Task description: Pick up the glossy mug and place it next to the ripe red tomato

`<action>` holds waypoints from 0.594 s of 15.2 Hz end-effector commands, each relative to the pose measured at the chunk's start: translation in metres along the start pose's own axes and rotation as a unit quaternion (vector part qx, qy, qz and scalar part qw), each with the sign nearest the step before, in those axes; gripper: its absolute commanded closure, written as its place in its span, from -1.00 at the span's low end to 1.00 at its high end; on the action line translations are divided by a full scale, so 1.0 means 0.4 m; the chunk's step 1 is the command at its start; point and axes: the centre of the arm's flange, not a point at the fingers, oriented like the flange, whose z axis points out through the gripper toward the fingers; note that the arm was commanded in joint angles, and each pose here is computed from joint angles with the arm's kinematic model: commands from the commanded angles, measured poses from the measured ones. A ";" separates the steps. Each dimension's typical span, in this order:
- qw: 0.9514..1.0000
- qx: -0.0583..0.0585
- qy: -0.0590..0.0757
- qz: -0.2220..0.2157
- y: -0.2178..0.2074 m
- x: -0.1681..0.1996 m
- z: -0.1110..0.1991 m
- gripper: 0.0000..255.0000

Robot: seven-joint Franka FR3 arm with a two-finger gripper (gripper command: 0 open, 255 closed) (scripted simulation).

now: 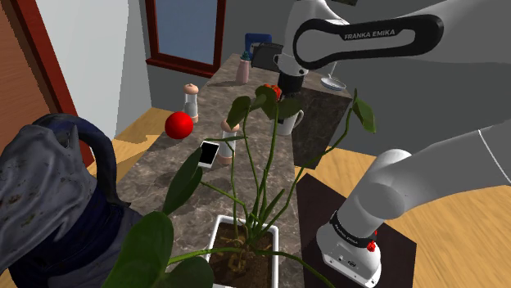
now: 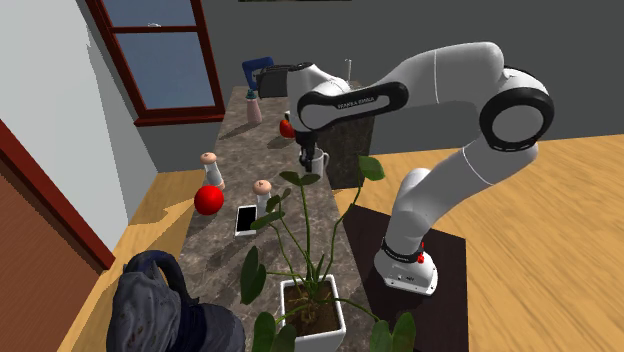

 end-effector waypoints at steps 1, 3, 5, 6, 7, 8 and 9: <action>1.000 0.000 0.000 0.000 0.064 0.014 -0.003 1.00; 1.000 0.000 0.000 0.000 0.128 0.031 0.000 1.00; 1.000 0.000 0.000 0.000 0.191 0.047 0.003 1.00; 1.000 0.000 0.000 0.000 0.223 0.055 0.004 1.00; 1.000 0.000 0.000 0.000 0.255 0.063 0.005 1.00; 1.000 0.000 0.000 0.000 0.287 0.072 0.007 1.00; 1.000 0.000 0.000 0.000 0.319 0.080 0.008 1.00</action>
